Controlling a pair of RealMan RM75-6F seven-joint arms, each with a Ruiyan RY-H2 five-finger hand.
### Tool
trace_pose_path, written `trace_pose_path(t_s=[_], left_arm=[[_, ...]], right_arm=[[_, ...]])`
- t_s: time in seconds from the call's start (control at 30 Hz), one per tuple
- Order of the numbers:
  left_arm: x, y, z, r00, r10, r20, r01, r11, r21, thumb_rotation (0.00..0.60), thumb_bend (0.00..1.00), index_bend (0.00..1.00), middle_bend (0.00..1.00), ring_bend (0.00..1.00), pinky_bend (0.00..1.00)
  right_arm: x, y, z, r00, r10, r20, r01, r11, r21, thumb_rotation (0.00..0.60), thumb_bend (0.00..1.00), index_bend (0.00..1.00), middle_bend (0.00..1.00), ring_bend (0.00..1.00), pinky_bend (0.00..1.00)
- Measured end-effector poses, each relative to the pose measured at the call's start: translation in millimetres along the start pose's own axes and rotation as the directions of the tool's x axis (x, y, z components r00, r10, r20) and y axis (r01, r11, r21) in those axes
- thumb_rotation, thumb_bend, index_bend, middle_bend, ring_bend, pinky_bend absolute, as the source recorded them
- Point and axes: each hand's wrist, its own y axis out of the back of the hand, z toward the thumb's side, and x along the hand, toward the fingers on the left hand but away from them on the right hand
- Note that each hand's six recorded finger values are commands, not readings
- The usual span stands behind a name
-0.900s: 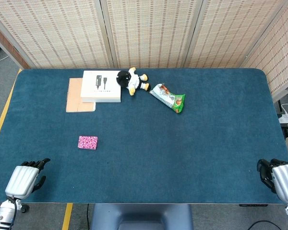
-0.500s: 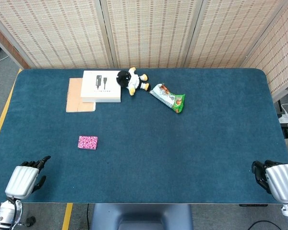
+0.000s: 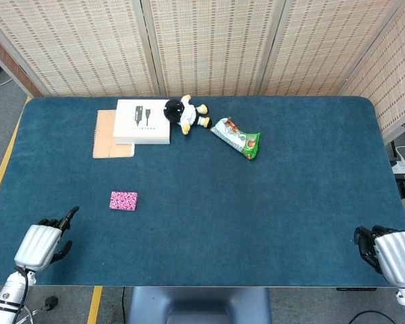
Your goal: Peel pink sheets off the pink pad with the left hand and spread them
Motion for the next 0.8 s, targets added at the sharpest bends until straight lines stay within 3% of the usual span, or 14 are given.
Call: trace_pose_path(t_s=[0.07,0.13,0.27,0.43,0.8], left_arm=[[3,2,1,1.000,-0.001,0.003,0.001,1.000,-0.003,0.600,0.37,0.07,0.76,0.80,0.76],[10,7,6,1.000,0.000,0.017,0.000,1.000,-0.006,0.600,0.37,0.08,0.85,0.91,0.86],[28,13,17,0.999,-0.014,0.041,0.014,1.000,0.001,0.600,0.37,0.17,0.98,1.00,0.99],[49,17,28,0.998,-0.052,0.025,0.052,0.999,0.018,0.600,0.37,0.27,1.00,1.00,1.00],[87,7,61,0.981,-0.192,0.013,0.192,0.981,-0.001,0.600,0.38,0.19,1.00,1.00,1.00]], right_arm=[[0,0,0,1.000,0.001,-0.002,-0.001,1.000,0.000,0.600,0.44,0.95,0.86,0.73,0.87],[0,-1,0,1.000,0.004,-0.002,-0.004,1.000,0.001,0.600,0.45,0.95,0.86,0.73,0.87],[-1,-1,-1,1.000,0.013,-0.003,-0.013,1.000,-0.001,0.600,0.45,0.95,0.86,0.73,0.87],[-1,-1,-1,1.000,0.018,-0.008,-0.018,1.000,-0.006,0.600,0.45,0.95,0.86,0.73,0.87],[-2,-2,-1,1.000,0.025,-0.007,-0.025,1.000,-0.008,0.600,0.45,0.95,0.86,0.73,0.87]])
